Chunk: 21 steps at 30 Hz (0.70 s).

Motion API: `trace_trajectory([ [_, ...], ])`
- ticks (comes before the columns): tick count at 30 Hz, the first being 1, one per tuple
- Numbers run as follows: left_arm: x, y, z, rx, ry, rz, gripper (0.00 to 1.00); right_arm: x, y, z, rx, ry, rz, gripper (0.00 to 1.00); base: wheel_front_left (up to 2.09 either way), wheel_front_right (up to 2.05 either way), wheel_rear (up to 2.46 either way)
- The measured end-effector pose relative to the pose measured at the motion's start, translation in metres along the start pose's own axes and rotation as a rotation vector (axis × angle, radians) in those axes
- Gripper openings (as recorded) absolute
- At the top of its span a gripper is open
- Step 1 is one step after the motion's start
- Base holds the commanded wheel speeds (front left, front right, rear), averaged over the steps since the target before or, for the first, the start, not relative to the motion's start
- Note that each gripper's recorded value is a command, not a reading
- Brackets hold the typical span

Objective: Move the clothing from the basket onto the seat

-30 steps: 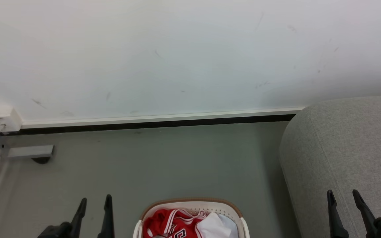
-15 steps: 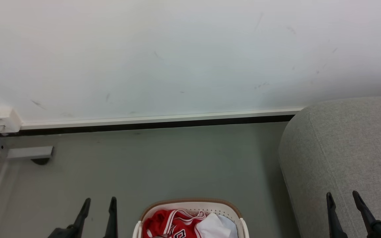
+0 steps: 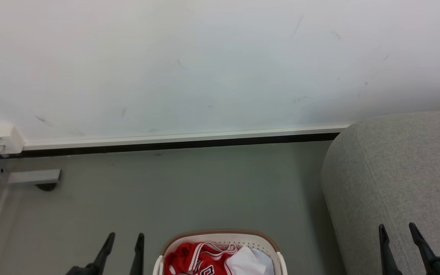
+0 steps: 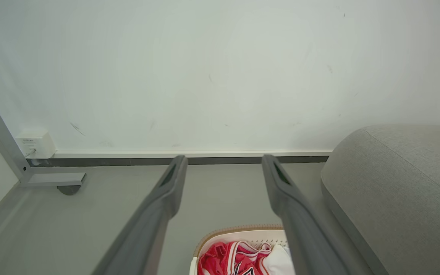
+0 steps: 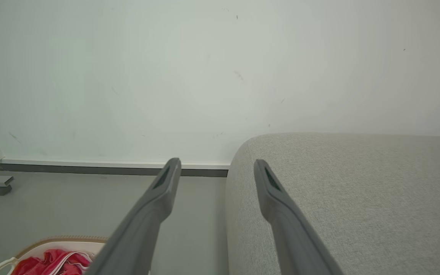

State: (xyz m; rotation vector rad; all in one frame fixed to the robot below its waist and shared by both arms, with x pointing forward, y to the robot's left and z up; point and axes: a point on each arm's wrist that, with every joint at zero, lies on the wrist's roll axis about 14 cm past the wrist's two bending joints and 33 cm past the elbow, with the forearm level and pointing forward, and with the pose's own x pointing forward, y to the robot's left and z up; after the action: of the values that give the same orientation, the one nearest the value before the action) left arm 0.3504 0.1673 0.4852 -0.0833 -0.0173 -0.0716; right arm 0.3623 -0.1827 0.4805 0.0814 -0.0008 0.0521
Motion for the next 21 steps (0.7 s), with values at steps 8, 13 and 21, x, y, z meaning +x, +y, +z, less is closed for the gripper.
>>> trace_trajectory([
  [8,0.000,-0.002,-0.003,-0.007,0.010,-0.008,1.00,-0.002,-0.001,-0.004,0.014,0.011,-0.006,1.00,0.00,0.00,0.00],
  [13,0.002,-0.004,-0.005,-0.007,0.015,-0.014,1.00,-0.003,-0.002,-0.005,0.015,0.015,-0.009,1.00,0.00,0.00,0.00],
  [21,0.011,-0.029,-0.025,-0.016,0.080,-0.102,1.00,-0.003,-0.009,0.002,0.011,-0.006,-0.032,1.00,0.00,0.00,0.00],
])
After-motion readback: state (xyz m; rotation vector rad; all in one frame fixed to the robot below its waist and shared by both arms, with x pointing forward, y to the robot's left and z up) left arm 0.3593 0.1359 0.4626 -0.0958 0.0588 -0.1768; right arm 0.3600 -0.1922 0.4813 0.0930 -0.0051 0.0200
